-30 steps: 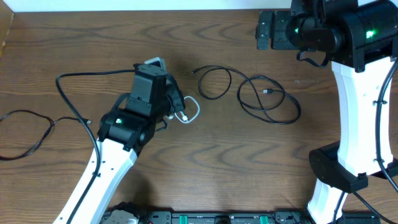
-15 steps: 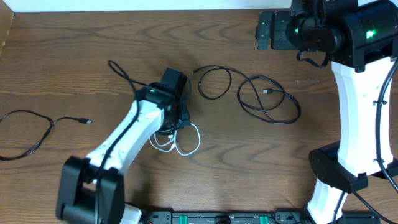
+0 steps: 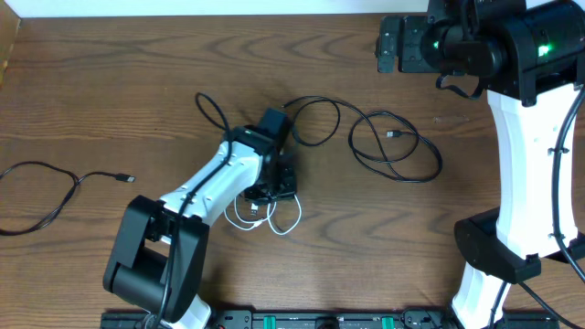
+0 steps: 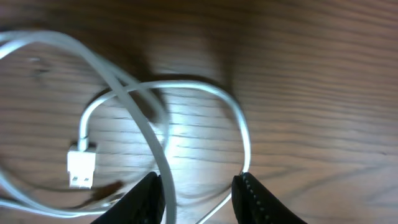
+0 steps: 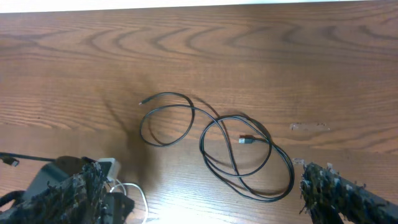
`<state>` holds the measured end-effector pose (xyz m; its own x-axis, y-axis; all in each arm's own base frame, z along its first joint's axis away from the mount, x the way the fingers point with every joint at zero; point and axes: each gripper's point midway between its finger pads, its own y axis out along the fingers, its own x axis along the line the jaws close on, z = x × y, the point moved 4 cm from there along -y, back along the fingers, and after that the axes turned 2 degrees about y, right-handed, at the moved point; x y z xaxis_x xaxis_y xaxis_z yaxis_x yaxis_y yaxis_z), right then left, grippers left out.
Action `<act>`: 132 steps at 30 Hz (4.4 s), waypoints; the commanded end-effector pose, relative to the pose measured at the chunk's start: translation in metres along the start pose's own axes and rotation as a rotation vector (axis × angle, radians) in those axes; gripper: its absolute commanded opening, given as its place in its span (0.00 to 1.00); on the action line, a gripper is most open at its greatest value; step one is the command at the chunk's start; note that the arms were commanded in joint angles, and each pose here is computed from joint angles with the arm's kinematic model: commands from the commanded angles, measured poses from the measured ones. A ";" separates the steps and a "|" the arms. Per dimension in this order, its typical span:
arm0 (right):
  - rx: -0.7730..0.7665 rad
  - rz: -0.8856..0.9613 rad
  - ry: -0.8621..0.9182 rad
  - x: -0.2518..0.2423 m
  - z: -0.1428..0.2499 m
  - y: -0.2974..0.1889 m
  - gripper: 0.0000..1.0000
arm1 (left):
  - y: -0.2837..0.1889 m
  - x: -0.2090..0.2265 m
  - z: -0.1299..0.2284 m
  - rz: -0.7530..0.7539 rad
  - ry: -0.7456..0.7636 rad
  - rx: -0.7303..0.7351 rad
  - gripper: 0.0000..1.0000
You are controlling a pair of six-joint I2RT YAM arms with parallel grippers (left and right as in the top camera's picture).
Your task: Untangle cables
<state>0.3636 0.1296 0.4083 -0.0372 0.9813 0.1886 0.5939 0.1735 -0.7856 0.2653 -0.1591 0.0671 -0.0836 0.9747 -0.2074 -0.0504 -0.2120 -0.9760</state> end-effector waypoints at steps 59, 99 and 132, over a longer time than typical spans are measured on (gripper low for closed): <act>0.008 0.013 0.000 0.000 0.001 0.004 0.99 | 0.043 0.004 0.023 -0.161 0.122 0.070 0.52; 0.008 0.013 0.000 0.000 0.001 0.004 0.99 | 0.050 -0.031 0.037 -0.063 0.196 0.076 0.68; 0.008 0.013 0.000 0.000 0.001 0.004 0.99 | 0.087 -0.012 0.020 -0.309 0.124 -0.057 0.08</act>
<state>0.3637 0.1295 0.4083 -0.0369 0.9814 0.1886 0.5939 0.1733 -0.7856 0.2659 -0.2178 0.0327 0.0579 0.9980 -0.0259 0.1293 -0.0332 -0.9910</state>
